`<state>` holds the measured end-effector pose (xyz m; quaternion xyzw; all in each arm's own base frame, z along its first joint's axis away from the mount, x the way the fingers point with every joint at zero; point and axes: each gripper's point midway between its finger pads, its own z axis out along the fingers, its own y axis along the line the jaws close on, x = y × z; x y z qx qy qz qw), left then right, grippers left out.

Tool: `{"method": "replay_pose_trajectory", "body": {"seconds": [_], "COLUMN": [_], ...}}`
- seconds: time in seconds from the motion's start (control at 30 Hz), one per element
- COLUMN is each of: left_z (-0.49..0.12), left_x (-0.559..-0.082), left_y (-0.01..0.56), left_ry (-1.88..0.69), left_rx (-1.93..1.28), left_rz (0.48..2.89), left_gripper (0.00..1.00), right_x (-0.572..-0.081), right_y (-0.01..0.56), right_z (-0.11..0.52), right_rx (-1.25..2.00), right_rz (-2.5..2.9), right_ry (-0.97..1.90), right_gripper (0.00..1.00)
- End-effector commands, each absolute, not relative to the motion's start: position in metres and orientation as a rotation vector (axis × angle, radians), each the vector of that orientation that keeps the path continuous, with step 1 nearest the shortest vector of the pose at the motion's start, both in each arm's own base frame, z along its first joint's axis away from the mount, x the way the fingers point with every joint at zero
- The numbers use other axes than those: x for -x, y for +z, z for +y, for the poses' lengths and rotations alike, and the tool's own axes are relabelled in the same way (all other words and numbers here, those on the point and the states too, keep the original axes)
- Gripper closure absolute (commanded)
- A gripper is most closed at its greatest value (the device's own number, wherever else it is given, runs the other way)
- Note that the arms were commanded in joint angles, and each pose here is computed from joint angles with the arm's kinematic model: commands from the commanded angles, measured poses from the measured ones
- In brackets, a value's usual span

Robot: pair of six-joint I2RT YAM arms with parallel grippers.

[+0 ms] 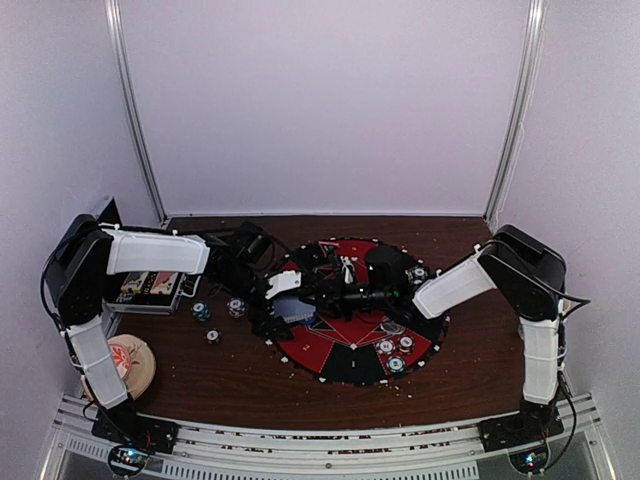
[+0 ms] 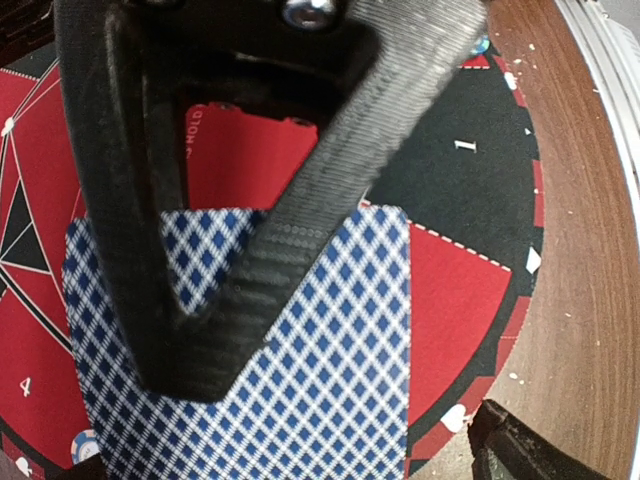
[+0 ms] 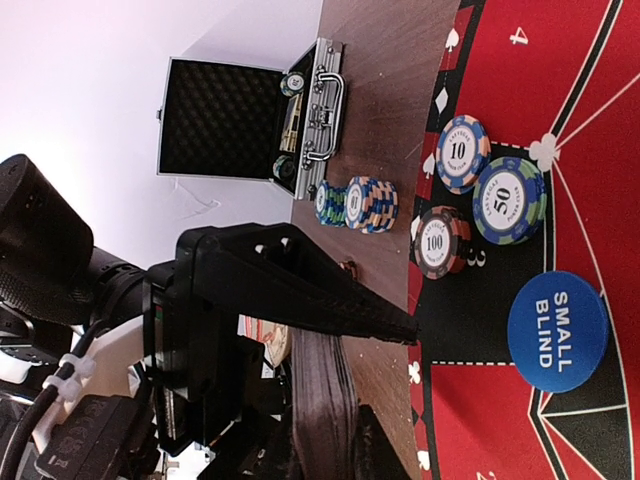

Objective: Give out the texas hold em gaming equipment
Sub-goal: Pass from the left arm to the right, then adjust the poker card on the poker table mat.

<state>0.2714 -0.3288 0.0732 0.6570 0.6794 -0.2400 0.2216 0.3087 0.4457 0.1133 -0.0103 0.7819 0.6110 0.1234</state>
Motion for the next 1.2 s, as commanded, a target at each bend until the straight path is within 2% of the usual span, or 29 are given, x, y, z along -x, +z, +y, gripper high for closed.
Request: {"method": "replay_pose_trajectory", "body": {"seconds": [0.0, 0.13, 0.33, 0.7, 0.93, 1.17], "left_z": [-0.338, -0.337, -0.342, -0.296, -0.268, -0.257], "left_x": [-0.270, -0.278, -0.289, -0.337, -0.338, -0.334], "left_y": [0.089, 0.094, 0.097, 0.126, 0.121, 0.126], "left_ry": [-0.695, -0.645, -0.629, -0.642, -0.610, -0.580], "left_rx": [-1.818, -1.763, -1.722, -1.429, -1.369, -1.335], "left_rz": [1.758, 1.757, 1.774, 1.862, 1.914, 1.926], "left_gripper": [0.02, 0.02, 0.02, 0.02, 0.02, 0.02], "right_x": [-0.309, -0.315, -0.312, -0.352, -0.368, -0.378], "right_y": [0.136, 0.134, 0.141, 0.148, 0.166, 0.151], "right_z": [0.439, 0.423, 0.415, 0.322, 0.305, 0.300], "right_rx": [0.039, 0.058, 0.112, 0.157, 0.383, 0.563], "right_rz": [2.244, 2.302, 2.334, 2.495, 2.561, 2.669], "right_ry": [1.746, 1.589, 1.512, 0.862, 0.571, 0.338], "right_gripper": [1.00, 1.00, 1.00, 1.00, 1.00, 1.00]}}
